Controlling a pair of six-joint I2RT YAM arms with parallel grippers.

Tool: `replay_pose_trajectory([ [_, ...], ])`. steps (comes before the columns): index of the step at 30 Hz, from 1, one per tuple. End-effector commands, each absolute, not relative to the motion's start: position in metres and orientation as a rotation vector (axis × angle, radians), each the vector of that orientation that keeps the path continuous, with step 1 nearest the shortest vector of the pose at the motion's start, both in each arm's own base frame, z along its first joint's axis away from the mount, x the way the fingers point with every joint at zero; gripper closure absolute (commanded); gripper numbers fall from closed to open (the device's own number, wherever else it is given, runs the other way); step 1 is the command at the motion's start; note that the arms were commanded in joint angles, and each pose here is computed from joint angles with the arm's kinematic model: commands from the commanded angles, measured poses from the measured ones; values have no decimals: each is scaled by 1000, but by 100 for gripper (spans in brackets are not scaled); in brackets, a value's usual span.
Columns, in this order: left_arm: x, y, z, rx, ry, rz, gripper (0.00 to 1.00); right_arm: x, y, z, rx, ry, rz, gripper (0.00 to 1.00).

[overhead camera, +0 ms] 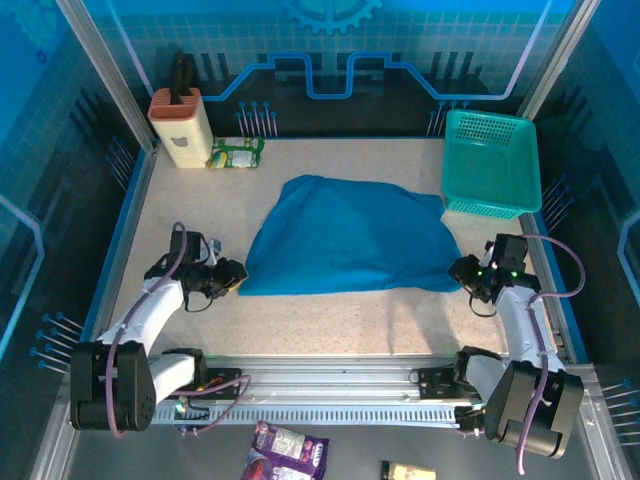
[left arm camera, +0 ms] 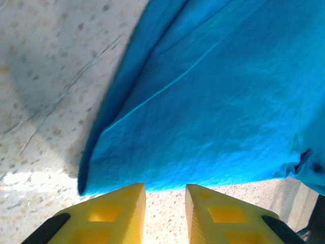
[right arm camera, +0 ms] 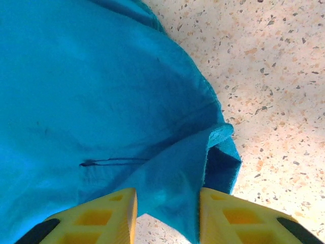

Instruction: Fold the inside-out t-shirt

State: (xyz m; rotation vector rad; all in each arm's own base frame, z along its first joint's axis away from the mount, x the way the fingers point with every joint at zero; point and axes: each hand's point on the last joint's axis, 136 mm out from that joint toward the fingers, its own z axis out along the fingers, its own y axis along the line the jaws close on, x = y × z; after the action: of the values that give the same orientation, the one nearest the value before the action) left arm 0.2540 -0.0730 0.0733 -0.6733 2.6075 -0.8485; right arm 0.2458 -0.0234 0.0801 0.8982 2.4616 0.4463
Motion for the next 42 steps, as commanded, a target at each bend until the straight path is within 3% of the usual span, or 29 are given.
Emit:
replay_pose_trajectory([
  [1, 270, -75, 88, -516, 2645, -721, 71, 256, -29, 101, 840, 2419, 404, 62],
  [9, 302, -90, 81, -268, 2791, -466, 66, 258, -17, 118, 653, 2489, 233, 61],
  [18, 314, -85, 36, 43, 2987, 13, 61, 266, 13, 112, 489, 2619, 244, 58],
  [24, 309, -64, 15, 86, 3040, 256, 55, 265, 34, 94, 383, 2740, 275, 44],
  [29, 306, -58, 7, 58, 3051, 290, 54, 259, 17, 76, 441, 2799, 121, 39],
  [34, 304, -58, 3, -33, 3055, 169, 61, 249, -15, 76, 570, 2749, -87, 37],
  [37, 306, -59, 4, -88, 3039, 89, 71, 240, -24, 75, 653, 2736, -141, 37],
  [42, 311, -57, 10, -251, 2979, -139, 89, 237, -12, 56, 743, 2739, 64, 40],
])
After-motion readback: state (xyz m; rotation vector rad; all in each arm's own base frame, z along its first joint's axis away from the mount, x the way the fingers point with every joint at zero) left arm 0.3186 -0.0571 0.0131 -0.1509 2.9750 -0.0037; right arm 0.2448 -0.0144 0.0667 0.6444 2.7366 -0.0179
